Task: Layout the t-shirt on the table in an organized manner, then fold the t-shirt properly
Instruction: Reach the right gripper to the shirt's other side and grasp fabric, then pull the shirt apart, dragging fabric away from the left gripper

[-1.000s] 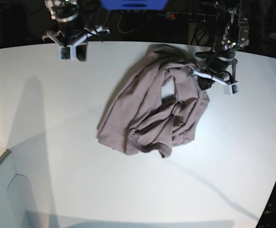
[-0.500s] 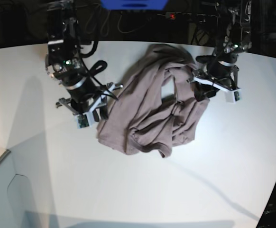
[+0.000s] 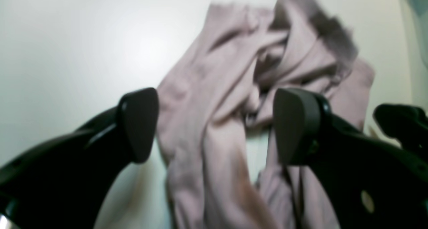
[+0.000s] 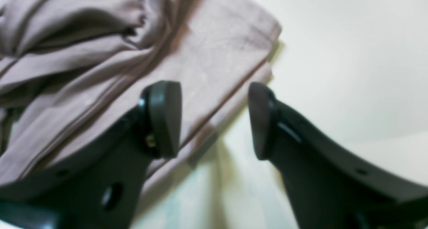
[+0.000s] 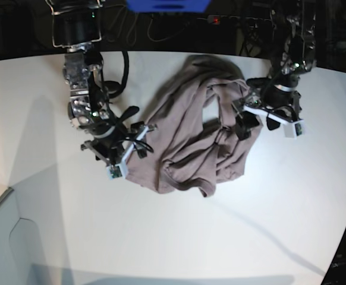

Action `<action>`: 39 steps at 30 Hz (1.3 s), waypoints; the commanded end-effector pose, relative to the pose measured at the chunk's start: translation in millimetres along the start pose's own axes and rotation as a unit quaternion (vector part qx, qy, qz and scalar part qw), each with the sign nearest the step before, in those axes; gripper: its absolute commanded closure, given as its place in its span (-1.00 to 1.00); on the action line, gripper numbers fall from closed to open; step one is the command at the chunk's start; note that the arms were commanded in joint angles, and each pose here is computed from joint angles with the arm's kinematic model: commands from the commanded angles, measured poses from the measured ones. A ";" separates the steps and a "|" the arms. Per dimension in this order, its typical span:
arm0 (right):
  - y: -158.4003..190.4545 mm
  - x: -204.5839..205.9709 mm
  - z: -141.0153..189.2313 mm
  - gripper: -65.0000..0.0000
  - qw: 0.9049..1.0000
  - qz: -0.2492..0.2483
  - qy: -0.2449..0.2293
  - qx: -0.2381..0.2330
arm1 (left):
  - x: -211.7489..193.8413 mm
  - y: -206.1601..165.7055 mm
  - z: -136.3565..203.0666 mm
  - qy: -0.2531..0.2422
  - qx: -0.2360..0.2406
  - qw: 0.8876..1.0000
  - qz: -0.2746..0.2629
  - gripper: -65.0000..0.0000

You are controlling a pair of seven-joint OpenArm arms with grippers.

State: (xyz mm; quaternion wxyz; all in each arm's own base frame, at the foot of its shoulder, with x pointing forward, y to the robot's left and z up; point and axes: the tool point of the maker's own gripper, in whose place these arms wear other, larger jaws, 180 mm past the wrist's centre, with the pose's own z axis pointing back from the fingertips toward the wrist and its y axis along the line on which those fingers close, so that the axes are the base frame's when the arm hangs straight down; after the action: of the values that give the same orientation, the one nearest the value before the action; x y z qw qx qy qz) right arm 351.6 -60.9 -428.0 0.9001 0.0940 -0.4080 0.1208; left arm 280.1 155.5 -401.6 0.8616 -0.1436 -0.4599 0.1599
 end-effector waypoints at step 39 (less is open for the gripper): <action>-164.8 -49.5 83.9 1.00 0.973 -0.117 -0.014 -0.198 | 23.6 -4.1 -49.9 -0.013 0.001 1.000 0.017 -0.60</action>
State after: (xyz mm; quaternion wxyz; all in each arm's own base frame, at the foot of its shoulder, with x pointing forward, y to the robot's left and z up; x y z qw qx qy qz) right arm 300.4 -242.1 -435.4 0.9123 -0.0312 -0.4020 -0.0714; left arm 327.2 156.5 -420.1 0.8615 -0.1450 -0.4517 0.1810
